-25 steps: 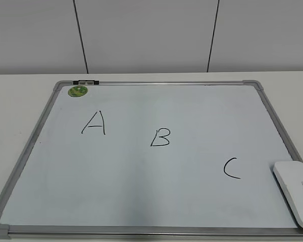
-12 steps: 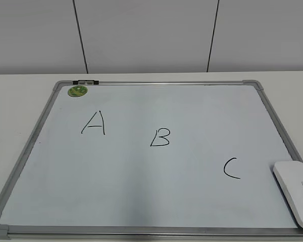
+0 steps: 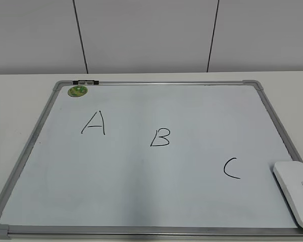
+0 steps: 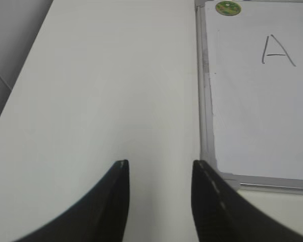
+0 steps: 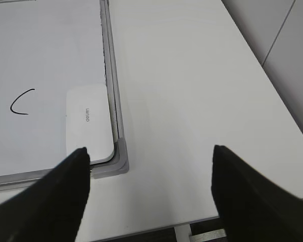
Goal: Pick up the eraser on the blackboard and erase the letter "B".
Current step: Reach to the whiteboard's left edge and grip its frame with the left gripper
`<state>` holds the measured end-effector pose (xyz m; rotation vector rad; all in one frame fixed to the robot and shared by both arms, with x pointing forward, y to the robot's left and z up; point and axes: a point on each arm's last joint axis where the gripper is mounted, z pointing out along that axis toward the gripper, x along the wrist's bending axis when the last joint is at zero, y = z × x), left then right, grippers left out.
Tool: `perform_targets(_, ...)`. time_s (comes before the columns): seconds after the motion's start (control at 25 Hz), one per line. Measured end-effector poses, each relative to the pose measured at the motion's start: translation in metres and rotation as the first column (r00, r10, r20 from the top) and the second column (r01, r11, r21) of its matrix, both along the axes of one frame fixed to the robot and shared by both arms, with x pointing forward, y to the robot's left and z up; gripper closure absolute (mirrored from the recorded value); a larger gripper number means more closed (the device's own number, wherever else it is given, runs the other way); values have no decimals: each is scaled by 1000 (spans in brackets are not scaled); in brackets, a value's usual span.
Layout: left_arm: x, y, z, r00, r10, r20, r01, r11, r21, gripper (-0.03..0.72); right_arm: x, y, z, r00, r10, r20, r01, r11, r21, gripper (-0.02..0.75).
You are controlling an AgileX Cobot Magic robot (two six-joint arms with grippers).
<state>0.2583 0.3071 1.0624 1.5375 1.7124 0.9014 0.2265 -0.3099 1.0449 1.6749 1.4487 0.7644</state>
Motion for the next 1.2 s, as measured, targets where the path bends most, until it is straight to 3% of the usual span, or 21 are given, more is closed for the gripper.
perform_targets(0.2, 21, 2, 1, 998, 8, -63, -6, 1000, 27, 377, 0, 0, 0, 1000, 0, 0, 0, 1000, 0, 183)
perform_targets(0.44, 56, -3, -3, 984, -20, -179, 12, 999, -43, 377, 0, 0, 0, 1000, 0, 0, 0, 1000, 0, 183)
perform_targets(0.72, 111, -6, -13, 921, -35, -389, -1, 996, -91, 377, 0, 0, 0, 1000, 0, 0, 0, 1000, 0, 183)
perform_targets(1.2, 221, -11, -8, 834, -83, -546, 28, 994, -108, 377, 0, 0, 0, 1000, 0, 0, 0, 1000, 0, 183)
